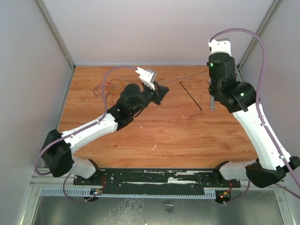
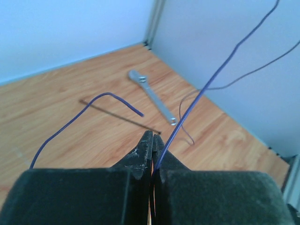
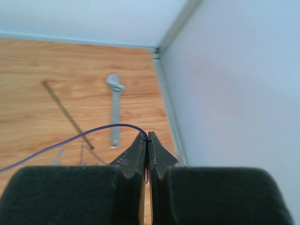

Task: Zip-tie the wires
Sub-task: Straighten the cable at the center of the board, then untie the cable at the center of the board.

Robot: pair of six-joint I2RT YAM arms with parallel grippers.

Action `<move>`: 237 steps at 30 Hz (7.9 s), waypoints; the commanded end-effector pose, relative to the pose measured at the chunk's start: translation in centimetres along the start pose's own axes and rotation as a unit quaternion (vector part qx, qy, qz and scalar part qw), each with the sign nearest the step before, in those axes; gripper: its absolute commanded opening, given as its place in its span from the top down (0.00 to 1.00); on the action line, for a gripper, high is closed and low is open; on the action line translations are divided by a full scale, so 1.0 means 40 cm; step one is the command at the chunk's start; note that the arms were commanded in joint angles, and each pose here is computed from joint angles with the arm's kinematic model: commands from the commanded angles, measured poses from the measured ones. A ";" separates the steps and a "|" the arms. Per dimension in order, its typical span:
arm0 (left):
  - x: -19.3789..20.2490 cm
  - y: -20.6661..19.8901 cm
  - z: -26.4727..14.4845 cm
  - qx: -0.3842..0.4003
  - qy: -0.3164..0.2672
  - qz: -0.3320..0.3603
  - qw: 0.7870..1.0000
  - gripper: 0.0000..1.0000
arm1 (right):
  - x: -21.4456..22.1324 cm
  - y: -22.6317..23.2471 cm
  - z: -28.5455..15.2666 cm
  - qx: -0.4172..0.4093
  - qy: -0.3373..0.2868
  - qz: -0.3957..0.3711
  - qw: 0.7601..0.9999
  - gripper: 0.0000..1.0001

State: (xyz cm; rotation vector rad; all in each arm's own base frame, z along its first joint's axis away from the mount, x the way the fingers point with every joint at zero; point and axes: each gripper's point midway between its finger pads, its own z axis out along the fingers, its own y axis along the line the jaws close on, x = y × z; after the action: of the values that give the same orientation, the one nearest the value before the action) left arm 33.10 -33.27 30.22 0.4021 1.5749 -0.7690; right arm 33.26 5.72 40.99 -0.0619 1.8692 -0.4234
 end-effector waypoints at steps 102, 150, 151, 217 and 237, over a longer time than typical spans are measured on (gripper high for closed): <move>0.581 0.375 -0.480 -0.326 0.269 -0.179 0.888 1.00 | 0.891 0.019 0.202 0.128 0.287 0.395 0.863 0.96; 0.579 0.417 -0.524 -0.388 0.284 -0.179 0.858 0.02 | 0.737 -0.143 0.265 0.044 0.190 0.426 0.883 0.01; 0.565 0.415 -0.520 -0.387 0.278 -0.178 0.861 0.02 | 0.722 -0.139 0.264 0.032 0.181 0.424 0.887 0.01; 0.489 0.799 0.043 -0.328 0.370 -0.090 0.864 0.61 | 0.511 0.176 0.192 -0.219 0.095 0.292 0.926 0.01; -0.107 0.699 0.069 -0.293 0.197 -0.029 0.935 1.00 | 0.425 0.229 0.156 -0.300 0.053 0.295 0.906 0.01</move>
State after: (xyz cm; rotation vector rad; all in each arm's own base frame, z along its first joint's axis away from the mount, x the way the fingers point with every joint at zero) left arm 53.76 -15.09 11.35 0.0556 2.4091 -0.1446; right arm 34.60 5.95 18.04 0.2260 2.0472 0.4747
